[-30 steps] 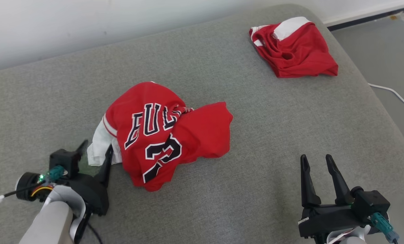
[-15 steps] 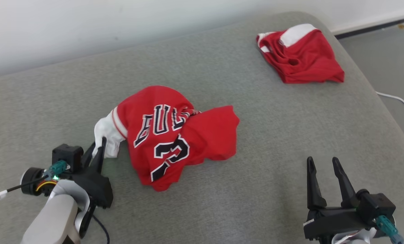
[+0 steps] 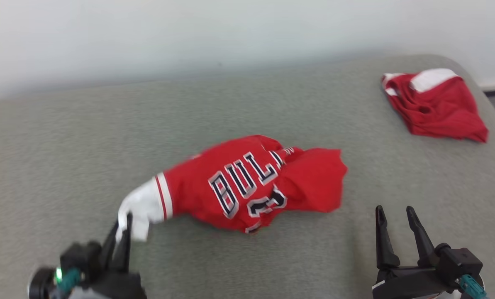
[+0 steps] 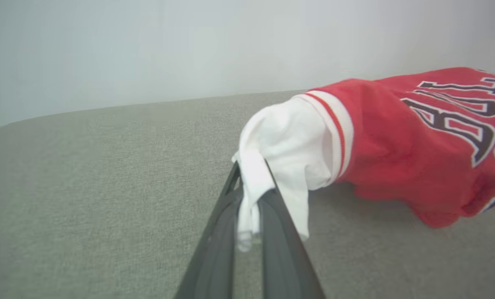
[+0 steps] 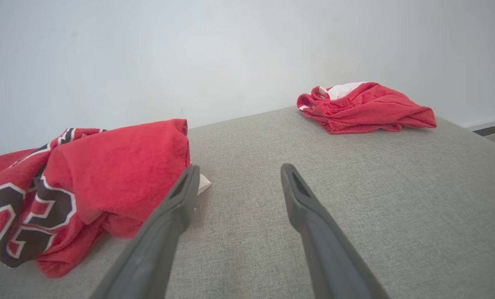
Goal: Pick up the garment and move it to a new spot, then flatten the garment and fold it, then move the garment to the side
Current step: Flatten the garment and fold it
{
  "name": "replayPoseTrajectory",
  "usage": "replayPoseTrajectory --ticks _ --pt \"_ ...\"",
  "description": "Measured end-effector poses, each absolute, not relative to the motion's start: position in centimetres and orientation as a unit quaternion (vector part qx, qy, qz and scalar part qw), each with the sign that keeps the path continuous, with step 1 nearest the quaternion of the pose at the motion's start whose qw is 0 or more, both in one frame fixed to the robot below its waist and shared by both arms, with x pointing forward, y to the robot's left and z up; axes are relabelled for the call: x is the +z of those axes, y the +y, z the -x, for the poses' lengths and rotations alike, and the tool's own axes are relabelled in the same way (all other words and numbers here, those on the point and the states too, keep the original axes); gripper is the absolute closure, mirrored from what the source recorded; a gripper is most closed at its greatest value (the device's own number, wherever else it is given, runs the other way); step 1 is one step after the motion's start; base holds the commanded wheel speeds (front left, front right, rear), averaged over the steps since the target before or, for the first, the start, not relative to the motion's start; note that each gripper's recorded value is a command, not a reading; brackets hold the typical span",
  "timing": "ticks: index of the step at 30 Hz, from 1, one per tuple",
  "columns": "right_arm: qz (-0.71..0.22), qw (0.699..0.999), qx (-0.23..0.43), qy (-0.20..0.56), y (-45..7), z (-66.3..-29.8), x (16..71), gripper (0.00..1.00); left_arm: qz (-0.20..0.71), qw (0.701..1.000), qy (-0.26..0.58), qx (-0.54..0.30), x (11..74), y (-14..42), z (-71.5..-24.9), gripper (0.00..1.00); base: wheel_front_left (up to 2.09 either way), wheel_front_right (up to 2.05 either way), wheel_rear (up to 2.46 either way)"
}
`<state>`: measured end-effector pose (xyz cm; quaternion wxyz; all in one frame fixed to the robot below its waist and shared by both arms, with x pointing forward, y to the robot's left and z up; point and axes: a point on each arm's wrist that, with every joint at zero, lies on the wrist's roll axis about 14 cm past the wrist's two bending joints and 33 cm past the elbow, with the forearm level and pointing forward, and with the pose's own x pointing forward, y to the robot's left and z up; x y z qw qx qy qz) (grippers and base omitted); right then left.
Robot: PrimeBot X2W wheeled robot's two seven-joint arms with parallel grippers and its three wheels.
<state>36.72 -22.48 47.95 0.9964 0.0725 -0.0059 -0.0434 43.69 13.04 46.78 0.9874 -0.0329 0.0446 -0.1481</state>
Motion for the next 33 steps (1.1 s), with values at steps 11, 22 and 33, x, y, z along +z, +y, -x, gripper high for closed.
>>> replayPoseTrajectory --ticks 11,22,33 --pt "-0.081 0.996 0.026 -0.011 -17.9 -38.7 48.4 0.0 0.088 0.986 0.134 -0.047 41.9 17.1 -33.1 1.0 0.0 0.0 0.0" --pt "-0.079 0.996 0.03 -0.016 -17.7 -38.3 48.9 0.0 0.11 0.983 0.144 -0.019 40.9 17.5 -30.8 0.0 0.0 0.0 0.0" --pt "-0.085 0.996 0.011 -0.021 -18.9 -38.0 49.1 0.0 0.054 0.996 -0.004 -0.071 49.9 18.1 -38.7 0.0 0.0 0.0 0.0"
